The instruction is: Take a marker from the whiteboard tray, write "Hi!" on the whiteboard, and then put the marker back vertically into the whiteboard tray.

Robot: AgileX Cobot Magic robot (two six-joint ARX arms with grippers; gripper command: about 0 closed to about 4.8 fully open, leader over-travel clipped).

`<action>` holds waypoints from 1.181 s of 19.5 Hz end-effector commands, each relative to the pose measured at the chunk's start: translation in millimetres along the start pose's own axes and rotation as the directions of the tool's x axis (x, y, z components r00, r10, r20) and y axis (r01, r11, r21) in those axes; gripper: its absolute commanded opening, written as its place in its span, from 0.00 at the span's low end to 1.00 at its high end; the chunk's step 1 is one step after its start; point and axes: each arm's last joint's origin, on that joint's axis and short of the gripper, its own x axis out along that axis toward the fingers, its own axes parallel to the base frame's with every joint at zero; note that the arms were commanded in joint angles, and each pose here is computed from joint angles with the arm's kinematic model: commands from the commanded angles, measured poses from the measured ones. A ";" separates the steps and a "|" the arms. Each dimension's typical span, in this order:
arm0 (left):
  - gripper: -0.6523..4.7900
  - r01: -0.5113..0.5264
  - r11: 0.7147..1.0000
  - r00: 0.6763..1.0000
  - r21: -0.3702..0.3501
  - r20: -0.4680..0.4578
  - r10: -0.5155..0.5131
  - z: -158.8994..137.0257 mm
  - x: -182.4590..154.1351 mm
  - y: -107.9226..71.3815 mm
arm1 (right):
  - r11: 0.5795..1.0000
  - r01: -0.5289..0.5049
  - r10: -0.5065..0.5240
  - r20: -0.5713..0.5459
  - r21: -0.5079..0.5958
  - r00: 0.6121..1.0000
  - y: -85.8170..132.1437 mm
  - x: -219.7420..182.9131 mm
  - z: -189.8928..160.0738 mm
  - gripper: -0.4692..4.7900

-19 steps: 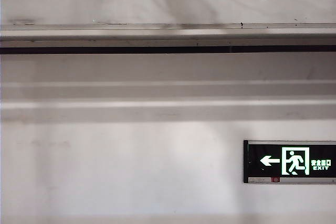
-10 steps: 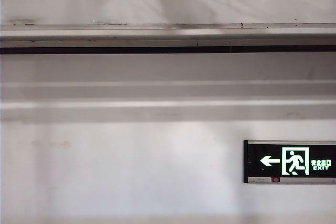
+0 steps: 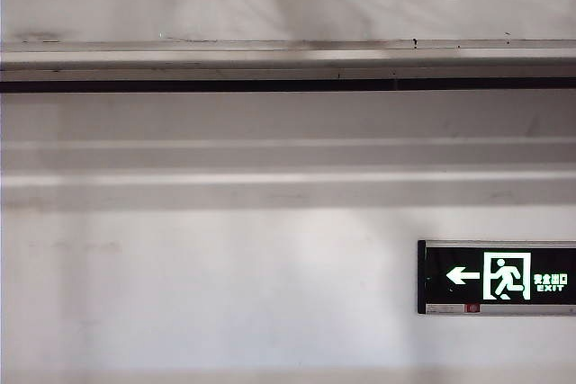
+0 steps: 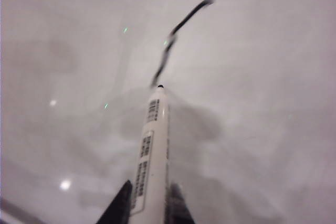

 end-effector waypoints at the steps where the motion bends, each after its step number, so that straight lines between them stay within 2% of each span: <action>1: 0.11 0.005 1.000 1.000 0.004 0.019 -0.005 2.9 -2.2 -0.5 | 0.998 0.011 -0.016 0.099 0.057 0.995 -8.8 -17.1 23.5 0.08; 5: 0.11 0.005 1.000 1.000 0.004 0.019 -0.005 2.8 -2.2 -0.5 | 0.998 -0.044 0.038 0.127 0.044 0.991 -10.1 -13.0 21.7 0.08; 16: 0.11 0.024 1.000 0.999 0.005 0.026 -0.024 4.0 -4.6 -1.5 | 0.999 -0.008 0.005 0.106 0.035 0.994 -17.3 -1.0 12.0 0.08; 23: 0.11 0.023 1.000 0.999 0.006 0.027 -0.023 4.2 -5.0 -1.5 | 0.998 -0.046 0.042 0.120 0.032 0.992 -13.6 2.3 9.7 0.08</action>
